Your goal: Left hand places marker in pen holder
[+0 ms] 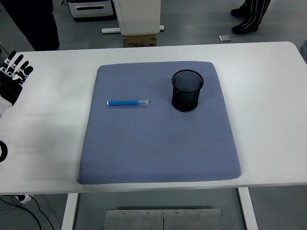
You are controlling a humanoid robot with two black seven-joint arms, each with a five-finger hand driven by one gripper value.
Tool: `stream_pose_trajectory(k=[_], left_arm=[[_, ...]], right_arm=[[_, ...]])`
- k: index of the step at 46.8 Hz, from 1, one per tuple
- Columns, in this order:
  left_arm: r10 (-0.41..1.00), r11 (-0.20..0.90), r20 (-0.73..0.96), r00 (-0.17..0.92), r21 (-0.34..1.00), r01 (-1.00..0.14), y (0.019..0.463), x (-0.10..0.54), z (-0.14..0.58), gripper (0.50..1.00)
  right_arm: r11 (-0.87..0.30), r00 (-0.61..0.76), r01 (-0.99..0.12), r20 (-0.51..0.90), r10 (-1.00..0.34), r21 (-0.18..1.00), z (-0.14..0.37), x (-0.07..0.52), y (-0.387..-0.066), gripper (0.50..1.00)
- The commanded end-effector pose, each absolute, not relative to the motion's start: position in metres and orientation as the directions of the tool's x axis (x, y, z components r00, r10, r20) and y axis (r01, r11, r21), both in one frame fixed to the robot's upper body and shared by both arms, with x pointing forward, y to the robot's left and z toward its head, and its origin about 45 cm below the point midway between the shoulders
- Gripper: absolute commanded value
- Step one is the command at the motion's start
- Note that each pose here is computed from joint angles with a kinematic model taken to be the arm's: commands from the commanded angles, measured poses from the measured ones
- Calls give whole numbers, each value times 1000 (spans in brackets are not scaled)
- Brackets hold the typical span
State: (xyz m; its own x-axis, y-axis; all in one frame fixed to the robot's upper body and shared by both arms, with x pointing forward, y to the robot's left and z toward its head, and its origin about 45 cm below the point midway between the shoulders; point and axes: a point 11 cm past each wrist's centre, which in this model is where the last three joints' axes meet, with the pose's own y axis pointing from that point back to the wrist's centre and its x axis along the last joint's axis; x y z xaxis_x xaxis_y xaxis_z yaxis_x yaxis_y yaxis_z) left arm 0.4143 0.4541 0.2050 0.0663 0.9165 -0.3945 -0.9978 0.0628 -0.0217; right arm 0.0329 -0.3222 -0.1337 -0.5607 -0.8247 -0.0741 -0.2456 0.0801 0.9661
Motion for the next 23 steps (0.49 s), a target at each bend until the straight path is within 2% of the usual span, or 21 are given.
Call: stream_pose_trajectory(k=[1,13,19,23], left_arm=[[918,99,-385,99,-21,-995,449,415,205,1000],[932,102,-350,94,4,-995,446,417,202,1000],[951,155,-273,145,13,-988,443,419,210,1000],[971,160,-180,156,10,-987,461,420,232,1000]], right_arm=[[80,-561,-246,-74,-824,966,-134,33,-322,1000],[80,-561,-246,-74,-824,966,-134,33,-322,1000],[80,-560,-245,-74,-825,966,-134,33,-322,1000],[80,-560,-245,-74,-825,966,-134,33,-322,1000]])
